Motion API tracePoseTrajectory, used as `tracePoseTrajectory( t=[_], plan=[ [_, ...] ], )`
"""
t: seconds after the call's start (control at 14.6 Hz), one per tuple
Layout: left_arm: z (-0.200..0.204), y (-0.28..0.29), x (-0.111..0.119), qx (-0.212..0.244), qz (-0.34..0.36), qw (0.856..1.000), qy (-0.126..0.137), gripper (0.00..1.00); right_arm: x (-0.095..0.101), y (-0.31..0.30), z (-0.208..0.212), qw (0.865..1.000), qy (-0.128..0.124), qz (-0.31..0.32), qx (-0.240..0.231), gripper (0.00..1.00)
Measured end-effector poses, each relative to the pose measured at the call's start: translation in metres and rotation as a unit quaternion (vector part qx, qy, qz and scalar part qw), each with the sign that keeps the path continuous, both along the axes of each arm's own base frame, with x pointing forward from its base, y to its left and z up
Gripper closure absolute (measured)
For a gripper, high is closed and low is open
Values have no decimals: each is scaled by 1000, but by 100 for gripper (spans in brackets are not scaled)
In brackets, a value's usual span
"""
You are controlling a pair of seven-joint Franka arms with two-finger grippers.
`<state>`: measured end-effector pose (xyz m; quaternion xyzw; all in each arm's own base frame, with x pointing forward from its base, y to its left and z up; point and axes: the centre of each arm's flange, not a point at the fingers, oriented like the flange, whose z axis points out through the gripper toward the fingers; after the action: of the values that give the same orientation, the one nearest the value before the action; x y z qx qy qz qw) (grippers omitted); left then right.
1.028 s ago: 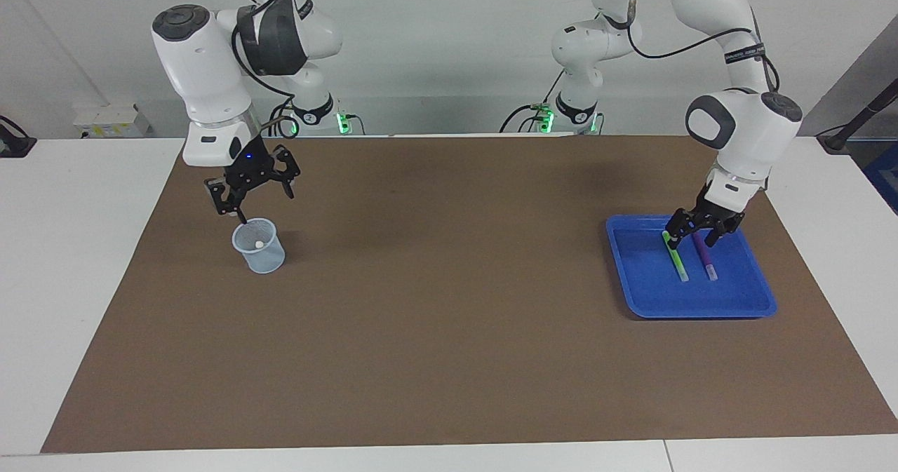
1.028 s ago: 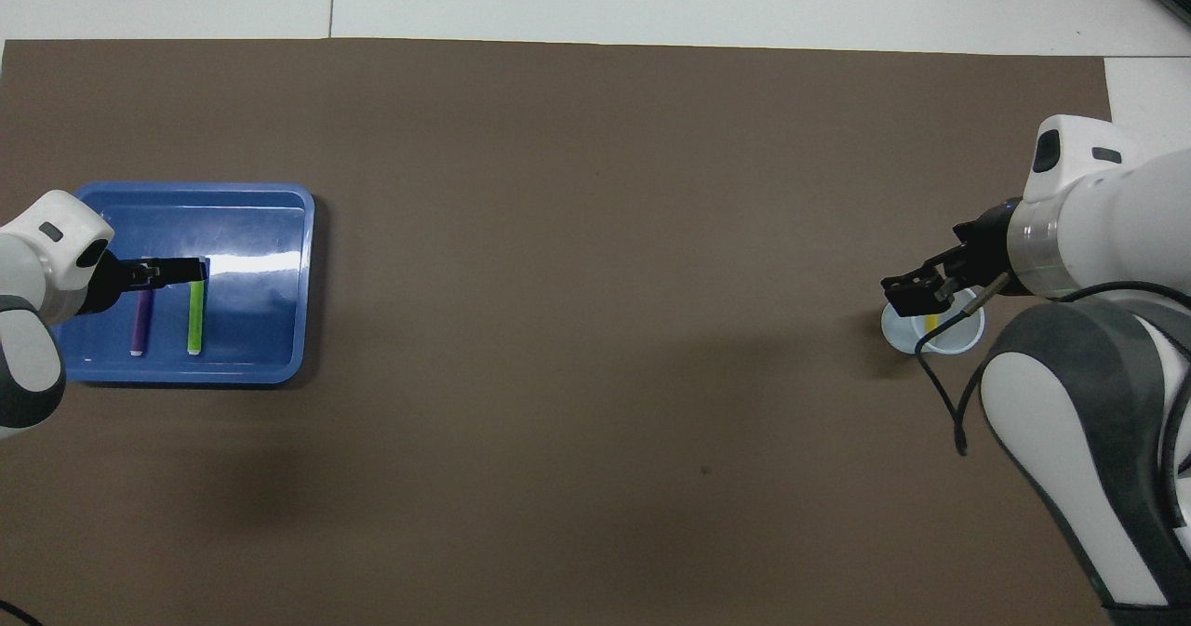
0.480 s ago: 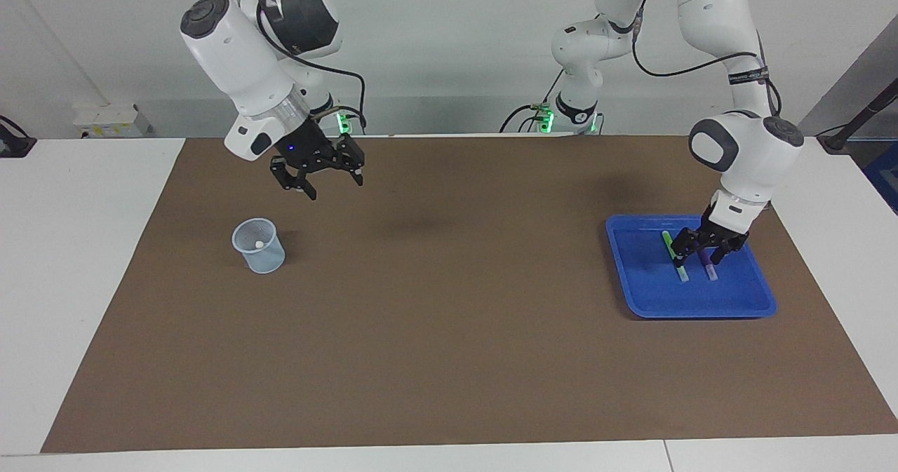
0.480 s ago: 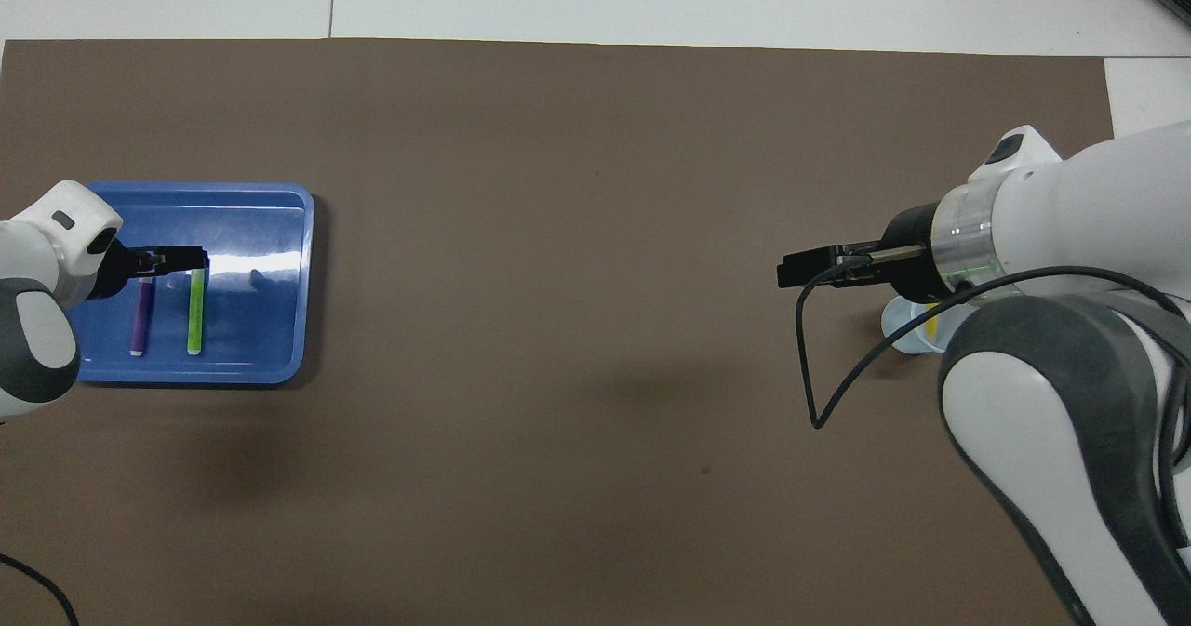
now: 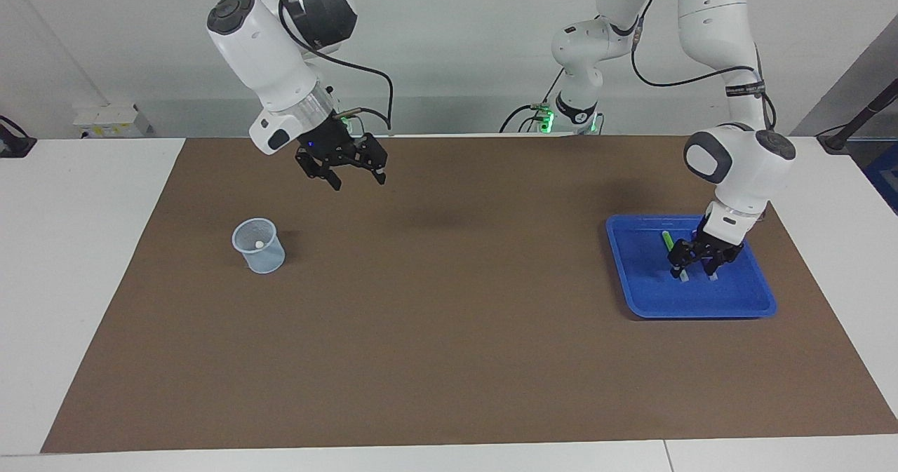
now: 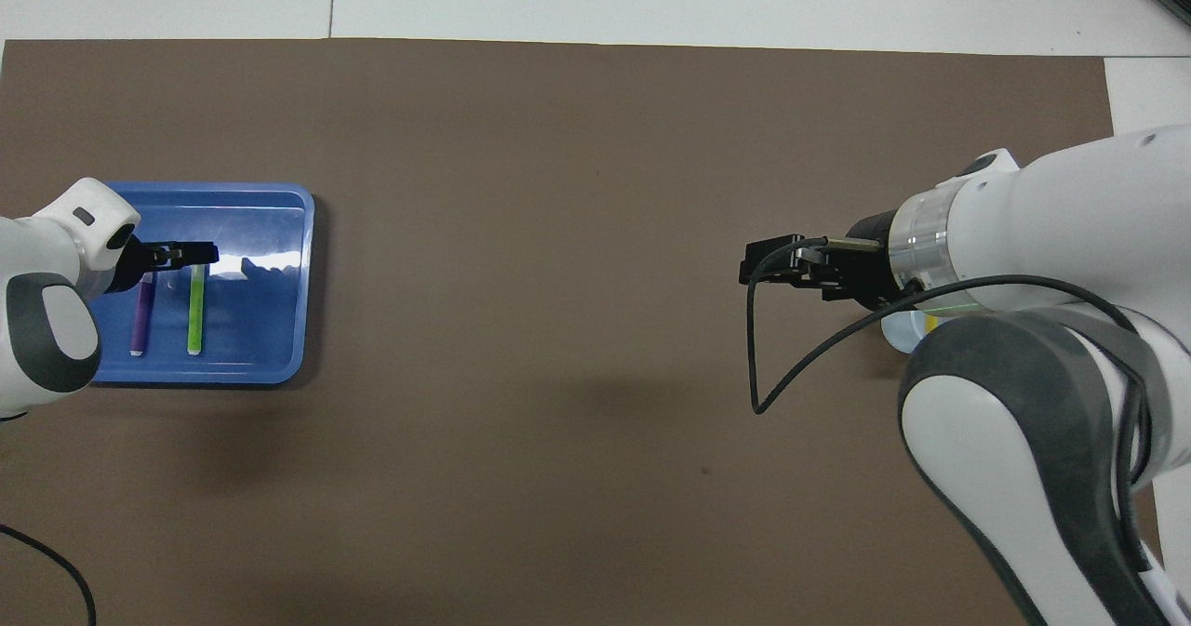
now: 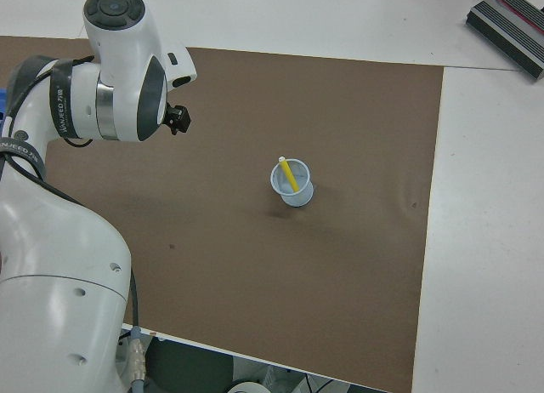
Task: Transfer and insert pens with both arms
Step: 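Withdraw the right gripper from the cup while the left gripper reaches the green pen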
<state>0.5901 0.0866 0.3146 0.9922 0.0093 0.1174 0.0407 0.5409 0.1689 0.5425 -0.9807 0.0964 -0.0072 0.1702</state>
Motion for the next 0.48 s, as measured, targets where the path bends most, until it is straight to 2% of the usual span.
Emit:
tracePoseTrajectory(
  t=[0.48],
  plan=[
    [-11, 0, 1, 1, -2, 1000, 2, 12, 9, -14, 3, 995, 9, -104, 10, 0]
  ],
)
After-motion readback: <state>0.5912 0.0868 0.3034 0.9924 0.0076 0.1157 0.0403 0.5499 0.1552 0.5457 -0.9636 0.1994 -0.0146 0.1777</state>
